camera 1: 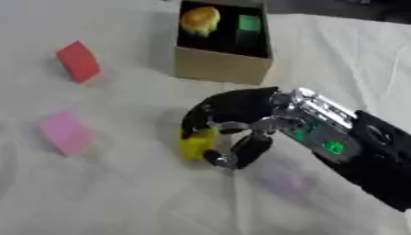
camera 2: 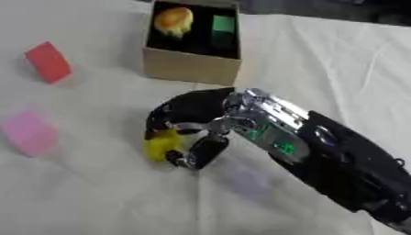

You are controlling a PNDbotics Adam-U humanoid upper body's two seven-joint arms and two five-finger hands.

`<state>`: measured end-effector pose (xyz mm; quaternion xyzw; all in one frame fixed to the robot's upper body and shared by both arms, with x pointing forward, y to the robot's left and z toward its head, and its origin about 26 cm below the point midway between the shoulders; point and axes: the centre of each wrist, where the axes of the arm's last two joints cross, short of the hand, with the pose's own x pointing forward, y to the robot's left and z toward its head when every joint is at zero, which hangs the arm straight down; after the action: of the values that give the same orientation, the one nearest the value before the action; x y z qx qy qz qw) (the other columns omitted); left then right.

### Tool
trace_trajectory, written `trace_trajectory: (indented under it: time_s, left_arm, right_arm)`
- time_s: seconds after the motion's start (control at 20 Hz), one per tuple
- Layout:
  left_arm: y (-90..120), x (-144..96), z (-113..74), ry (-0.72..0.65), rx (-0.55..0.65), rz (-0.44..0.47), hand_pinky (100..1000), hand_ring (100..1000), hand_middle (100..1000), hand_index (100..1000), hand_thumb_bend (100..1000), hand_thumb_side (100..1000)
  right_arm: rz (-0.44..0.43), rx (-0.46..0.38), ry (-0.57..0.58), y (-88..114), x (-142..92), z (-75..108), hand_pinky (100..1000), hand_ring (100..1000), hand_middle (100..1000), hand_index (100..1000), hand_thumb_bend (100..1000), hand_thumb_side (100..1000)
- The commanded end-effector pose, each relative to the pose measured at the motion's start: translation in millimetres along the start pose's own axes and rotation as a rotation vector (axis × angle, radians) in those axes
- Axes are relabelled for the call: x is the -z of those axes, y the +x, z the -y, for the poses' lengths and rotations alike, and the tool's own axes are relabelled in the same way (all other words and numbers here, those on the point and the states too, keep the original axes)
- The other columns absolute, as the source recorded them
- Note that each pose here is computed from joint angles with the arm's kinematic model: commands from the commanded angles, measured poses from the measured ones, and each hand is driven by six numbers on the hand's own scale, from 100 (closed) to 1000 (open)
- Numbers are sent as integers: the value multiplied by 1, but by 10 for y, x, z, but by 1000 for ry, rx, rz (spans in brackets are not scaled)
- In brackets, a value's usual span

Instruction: Pick up objects on the table and place them in the box.

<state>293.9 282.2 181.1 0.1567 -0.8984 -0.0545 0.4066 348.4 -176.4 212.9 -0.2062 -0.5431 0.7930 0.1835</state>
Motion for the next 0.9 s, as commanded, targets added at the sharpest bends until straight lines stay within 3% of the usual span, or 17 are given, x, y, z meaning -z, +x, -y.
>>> trace_trajectory:
  time_s: [0.05,0.15,0.4,0.65,0.75,0.8,0.9]
  left_arm:
    - [74,42,-18,-3,-2,33,938,693,609,794,100,635]
    - [74,41,-17,-3,-3,33,938,693,609,792,100,636]
    - [76,44,-15,-5,-5,33,939,694,609,792,100,637]
    - [76,44,-13,-4,-8,32,939,694,609,792,100,637]
    - [75,42,-13,-5,-9,31,939,694,609,792,100,638]
    - [74,42,-13,-5,-8,30,938,694,609,792,100,641]
    - [73,40,-17,-4,-7,29,938,694,609,792,100,637]
  right_arm:
    - [-38,-7,23,-93,5,-48,841,803,797,872,100,203]
    - [-54,6,22,-139,26,-91,795,736,724,821,100,129]
    - [-99,-24,-76,-180,45,-96,654,521,507,606,129,118]
    - [-143,-34,-215,-213,86,-139,566,443,275,433,100,100]
    - [-150,-10,-270,-214,94,-145,556,428,235,392,100,100]
    - [-147,4,-291,-205,91,-138,556,423,227,384,100,148]
    - [-130,22,-327,-160,62,-83,558,422,222,379,100,100]
